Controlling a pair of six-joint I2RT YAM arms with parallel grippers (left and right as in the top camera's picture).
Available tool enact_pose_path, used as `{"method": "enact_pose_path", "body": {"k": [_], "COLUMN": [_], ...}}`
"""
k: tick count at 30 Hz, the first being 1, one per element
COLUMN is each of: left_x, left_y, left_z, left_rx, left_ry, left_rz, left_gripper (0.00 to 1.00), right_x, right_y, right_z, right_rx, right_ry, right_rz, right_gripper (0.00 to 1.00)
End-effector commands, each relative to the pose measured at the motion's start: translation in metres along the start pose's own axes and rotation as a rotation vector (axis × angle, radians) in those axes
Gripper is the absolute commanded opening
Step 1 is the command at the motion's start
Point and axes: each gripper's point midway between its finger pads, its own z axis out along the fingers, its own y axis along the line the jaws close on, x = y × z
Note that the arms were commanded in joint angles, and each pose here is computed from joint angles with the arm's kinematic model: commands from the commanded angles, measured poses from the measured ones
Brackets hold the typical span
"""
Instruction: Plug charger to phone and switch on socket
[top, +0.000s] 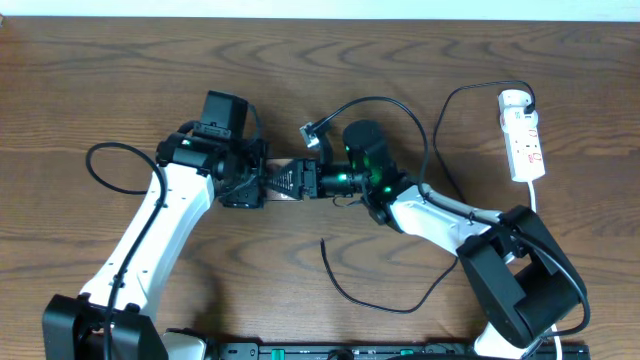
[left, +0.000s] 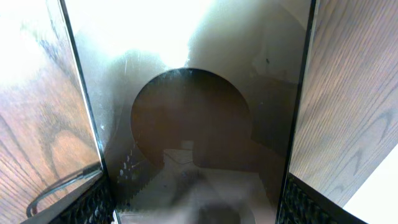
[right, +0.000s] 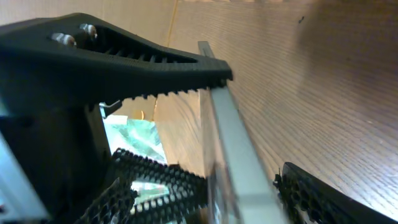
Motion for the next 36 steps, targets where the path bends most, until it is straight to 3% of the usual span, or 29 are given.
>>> {"method": "enact_pose_path", "body": {"k": [1,8,29,32,36], "left_x": [0.0042,0.0065,0.0062,0.0049,0.005], "left_y": [-0.004,-0.0035,-0.0038,-0.0037,-0.0039], "left_z": [-0.0085,-0.0085,-0.0085,-0.0085,-0.0086], "left_rx": [0.029,0.026,0.028,0.028,0.029], "left_ry": [0.002,0.013,0.011,0.004,0.004], "left_rz": [-0.019,-0.02,0.015,0.022,0.022], "left_gripper": [0.07,0.07,0.07,0.07,0.07], "right_x": [-0.0007,-0.0006,-0.0011,-0.001,0.0004], "right_y": [0.0048,0.0048,0.0041,0.0041,0.0018], "right_z": [0.0064,0.0065,0.0064,0.0064,0.0064], "right_rx": [0.003,0.003,0.006,0.006,0.015], "right_ry": [-0.008,-0.007,-0.01,-0.01,-0.005], "right_rz": [-0.012,-0.011,-0.01,-0.009,0.001], "right_gripper": [0.71,0.55,0.41,0.33,0.3]}}
